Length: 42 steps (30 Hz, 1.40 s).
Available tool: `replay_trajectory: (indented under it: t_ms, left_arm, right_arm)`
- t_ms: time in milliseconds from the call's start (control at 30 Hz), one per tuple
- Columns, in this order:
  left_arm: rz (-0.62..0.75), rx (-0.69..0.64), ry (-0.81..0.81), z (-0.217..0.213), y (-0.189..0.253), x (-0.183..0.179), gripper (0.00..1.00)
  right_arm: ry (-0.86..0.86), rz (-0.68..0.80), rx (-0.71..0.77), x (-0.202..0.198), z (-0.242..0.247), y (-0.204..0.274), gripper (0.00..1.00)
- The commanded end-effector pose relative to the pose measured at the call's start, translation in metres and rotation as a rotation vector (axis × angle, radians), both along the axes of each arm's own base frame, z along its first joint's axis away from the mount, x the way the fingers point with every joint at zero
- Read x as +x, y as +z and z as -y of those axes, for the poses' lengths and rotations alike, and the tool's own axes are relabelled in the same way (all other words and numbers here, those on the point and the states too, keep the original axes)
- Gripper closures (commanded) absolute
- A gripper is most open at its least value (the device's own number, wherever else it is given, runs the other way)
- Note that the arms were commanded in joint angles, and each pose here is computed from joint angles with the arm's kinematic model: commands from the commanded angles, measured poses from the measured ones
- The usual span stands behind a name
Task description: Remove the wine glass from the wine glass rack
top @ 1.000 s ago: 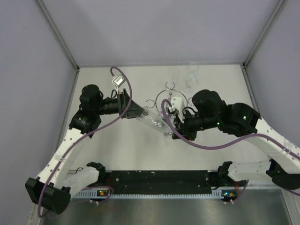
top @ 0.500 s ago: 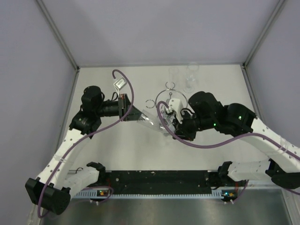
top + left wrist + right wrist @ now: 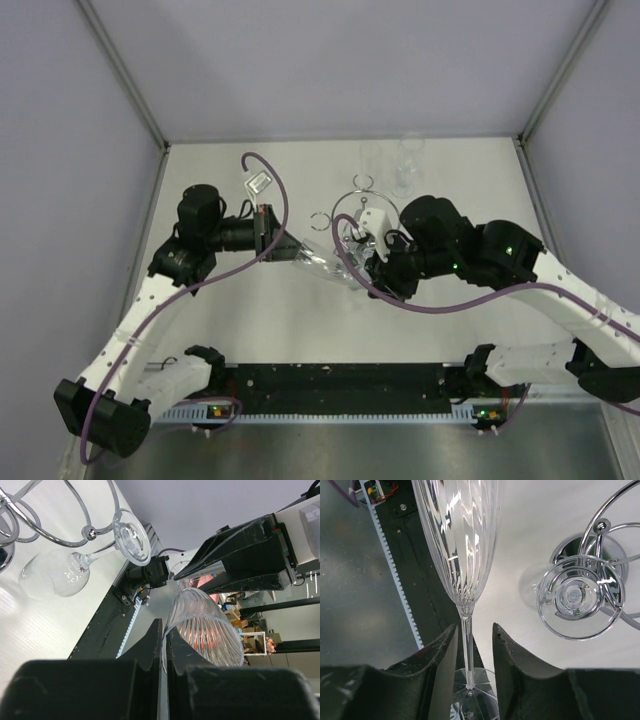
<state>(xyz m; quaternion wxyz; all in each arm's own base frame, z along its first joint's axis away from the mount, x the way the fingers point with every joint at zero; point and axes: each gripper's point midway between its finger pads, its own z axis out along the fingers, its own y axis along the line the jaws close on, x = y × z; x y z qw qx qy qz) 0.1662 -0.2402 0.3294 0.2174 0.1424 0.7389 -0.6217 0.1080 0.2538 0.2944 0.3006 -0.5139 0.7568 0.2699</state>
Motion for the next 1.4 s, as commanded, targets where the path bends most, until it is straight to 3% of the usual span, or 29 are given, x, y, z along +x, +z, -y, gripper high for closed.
replay_trajectory:
  t_ms: [0,267,433,600,900,1100,1233,1367]
  left_arm:
    - [0.056,0.019,-0.002,0.0,0.001,0.002,1.0]
    - [0.127,0.12,0.018,-0.008,-0.002,0.005,1.0]
    - [0.183,0.247,0.079,-0.024,-0.012,0.001,1.0]
    - [0.197,0.457,0.161,-0.051,-0.035,0.004,1.0]
    - [0.206,0.676,0.306,-0.089,-0.048,0.013,1.0]
    - [0.22,0.802,0.483,-0.11,-0.044,0.053,1.0]
    - [0.237,0.823,0.592,-0.111,-0.038,0.095,1.0]
    - [0.262,0.928,0.718,-0.123,-0.033,0.145,1.0]
  right_arm:
    - [-0.024,0.022,0.021,0.003,-0.001,0.007,0.63]
    - [-0.083,0.075,0.103,0.003,0.012,0.037,0.5]
    - [-0.113,0.12,0.142,0.004,0.023,0.051,0.48]
    - [-0.131,0.136,0.143,0.008,0.026,0.054,0.48]
    - [-0.181,0.164,0.113,0.018,0.031,0.046,0.47]
    - [-0.303,0.176,0.106,0.036,0.03,0.036,0.47]
    - [-0.384,0.187,0.095,0.05,0.029,0.026,0.47]
    - [-0.469,0.203,0.08,0.059,0.037,0.013,0.47]
